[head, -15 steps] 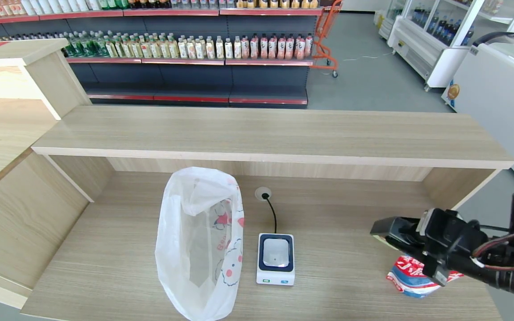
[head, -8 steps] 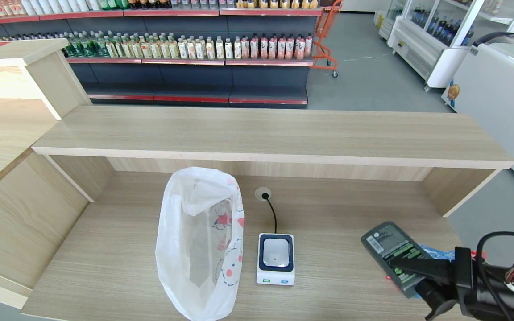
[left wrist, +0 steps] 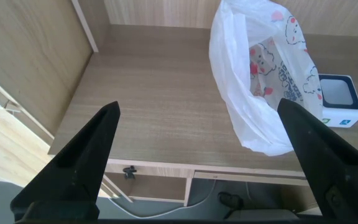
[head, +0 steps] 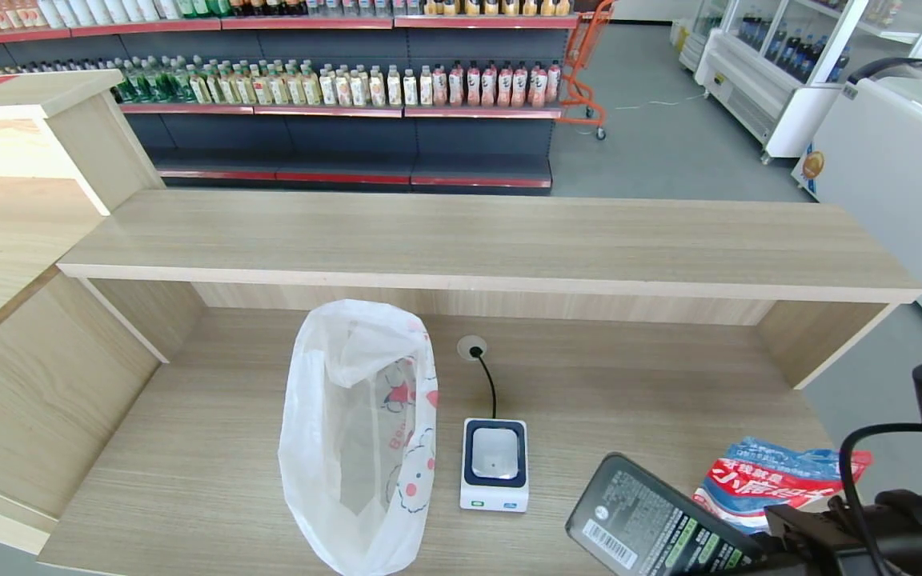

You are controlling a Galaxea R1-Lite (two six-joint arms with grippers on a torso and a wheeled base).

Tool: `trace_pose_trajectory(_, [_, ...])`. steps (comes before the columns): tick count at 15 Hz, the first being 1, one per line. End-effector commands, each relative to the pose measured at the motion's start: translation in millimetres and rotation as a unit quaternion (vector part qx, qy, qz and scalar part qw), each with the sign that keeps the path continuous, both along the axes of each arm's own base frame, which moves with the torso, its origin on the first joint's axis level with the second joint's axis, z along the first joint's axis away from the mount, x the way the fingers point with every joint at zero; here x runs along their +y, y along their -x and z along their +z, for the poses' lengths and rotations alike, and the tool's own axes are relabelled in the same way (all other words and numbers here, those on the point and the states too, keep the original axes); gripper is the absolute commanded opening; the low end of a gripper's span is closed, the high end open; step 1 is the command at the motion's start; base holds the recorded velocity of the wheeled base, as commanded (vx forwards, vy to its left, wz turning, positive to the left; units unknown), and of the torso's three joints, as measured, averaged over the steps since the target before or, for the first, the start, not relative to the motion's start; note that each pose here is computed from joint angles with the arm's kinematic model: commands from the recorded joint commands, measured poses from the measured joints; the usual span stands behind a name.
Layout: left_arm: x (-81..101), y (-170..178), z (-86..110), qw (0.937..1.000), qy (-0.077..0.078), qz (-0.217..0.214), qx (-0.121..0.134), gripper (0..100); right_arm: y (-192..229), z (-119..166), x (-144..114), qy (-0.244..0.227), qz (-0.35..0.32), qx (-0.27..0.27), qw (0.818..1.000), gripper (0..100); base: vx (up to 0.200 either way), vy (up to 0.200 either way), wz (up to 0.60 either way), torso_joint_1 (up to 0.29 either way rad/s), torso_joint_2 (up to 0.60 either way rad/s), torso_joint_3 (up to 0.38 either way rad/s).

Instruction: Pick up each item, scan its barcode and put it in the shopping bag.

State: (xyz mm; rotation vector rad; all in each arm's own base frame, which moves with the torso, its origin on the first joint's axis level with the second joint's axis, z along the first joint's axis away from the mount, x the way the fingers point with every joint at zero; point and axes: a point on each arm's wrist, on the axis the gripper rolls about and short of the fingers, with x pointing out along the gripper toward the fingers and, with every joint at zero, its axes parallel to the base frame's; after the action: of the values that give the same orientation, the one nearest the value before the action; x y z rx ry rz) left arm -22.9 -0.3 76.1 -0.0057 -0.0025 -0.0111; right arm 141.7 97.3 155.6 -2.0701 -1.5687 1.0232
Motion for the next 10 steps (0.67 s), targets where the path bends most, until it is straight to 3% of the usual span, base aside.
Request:
trace_pose_trajectory(1, [0.0, 0.0, 0.0, 1.0000, 0.000, 0.000, 0.000, 100, -0.7, -3.1, 10.3, 0.007, 0.040, -0.021, 0.999, 0, 0.000, 0.000, 0.00, 0.000, 0.00, 0.000])
trace_pose_trajectory(10, [0.0, 0.0, 0.0, 1.0000, 0.000, 0.000, 0.000, 100, -8.7, -13.7, 14.5, 0.019, 0.046, 0.010, 0.999, 0, 0.000, 0.000, 0.00, 0.000, 0.00, 0.000])
